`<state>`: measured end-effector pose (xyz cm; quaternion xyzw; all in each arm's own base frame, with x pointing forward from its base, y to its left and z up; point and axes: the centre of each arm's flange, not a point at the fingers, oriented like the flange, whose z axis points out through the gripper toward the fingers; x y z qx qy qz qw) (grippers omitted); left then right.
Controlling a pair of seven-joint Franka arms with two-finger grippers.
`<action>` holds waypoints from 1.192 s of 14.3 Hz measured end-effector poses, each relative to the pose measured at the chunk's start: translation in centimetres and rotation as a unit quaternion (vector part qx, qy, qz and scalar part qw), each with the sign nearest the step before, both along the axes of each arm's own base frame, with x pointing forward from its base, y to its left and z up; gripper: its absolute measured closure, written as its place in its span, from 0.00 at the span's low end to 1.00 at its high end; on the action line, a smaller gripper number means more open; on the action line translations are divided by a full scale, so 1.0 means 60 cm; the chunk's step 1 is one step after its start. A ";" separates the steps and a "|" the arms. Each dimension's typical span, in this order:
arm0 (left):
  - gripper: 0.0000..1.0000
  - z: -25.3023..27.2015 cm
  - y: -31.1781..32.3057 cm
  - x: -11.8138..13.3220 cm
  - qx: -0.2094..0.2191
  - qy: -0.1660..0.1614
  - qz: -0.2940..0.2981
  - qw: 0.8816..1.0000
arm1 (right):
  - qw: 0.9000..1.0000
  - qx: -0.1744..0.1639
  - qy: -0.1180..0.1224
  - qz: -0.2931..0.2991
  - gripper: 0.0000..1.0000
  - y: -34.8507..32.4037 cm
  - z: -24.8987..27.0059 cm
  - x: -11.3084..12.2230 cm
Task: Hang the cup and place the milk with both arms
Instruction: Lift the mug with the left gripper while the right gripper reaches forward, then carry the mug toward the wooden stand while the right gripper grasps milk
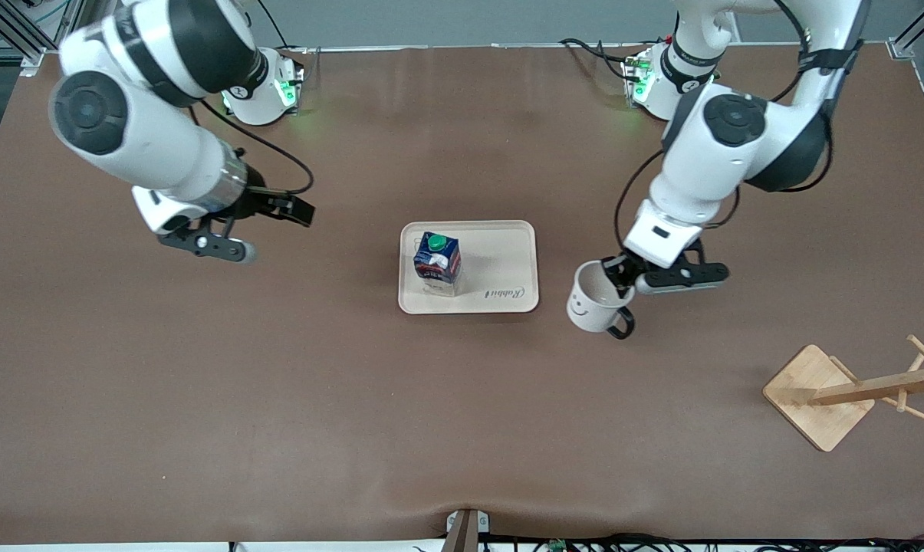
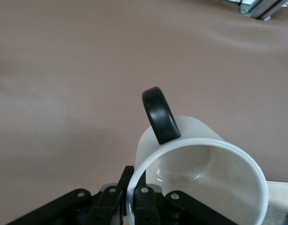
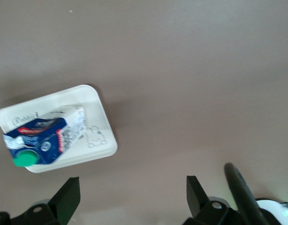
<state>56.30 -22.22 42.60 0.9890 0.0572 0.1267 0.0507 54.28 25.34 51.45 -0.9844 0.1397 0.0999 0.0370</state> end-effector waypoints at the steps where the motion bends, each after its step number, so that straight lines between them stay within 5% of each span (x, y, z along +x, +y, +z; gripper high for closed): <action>1: 0.94 0.007 0.028 0.007 0.010 -0.002 -0.013 1.000 | 1.000 -0.001 -0.006 -0.012 0.00 0.027 -0.011 -0.002; 5: 0.94 0.048 0.172 0.035 0.057 -0.017 -0.086 0.995 | 0.999 0.006 -0.027 -0.031 0.00 0.103 -0.058 0.003; 13: 0.94 0.129 0.411 0.043 0.128 0.033 -0.237 0.963 | 0.997 0.029 -0.068 -0.037 0.00 0.200 -0.142 0.012; 17: 0.94 0.151 0.490 0.052 0.146 0.022 -0.277 0.950 | 0.997 0.028 -0.063 -0.047 0.00 0.269 -0.177 -0.008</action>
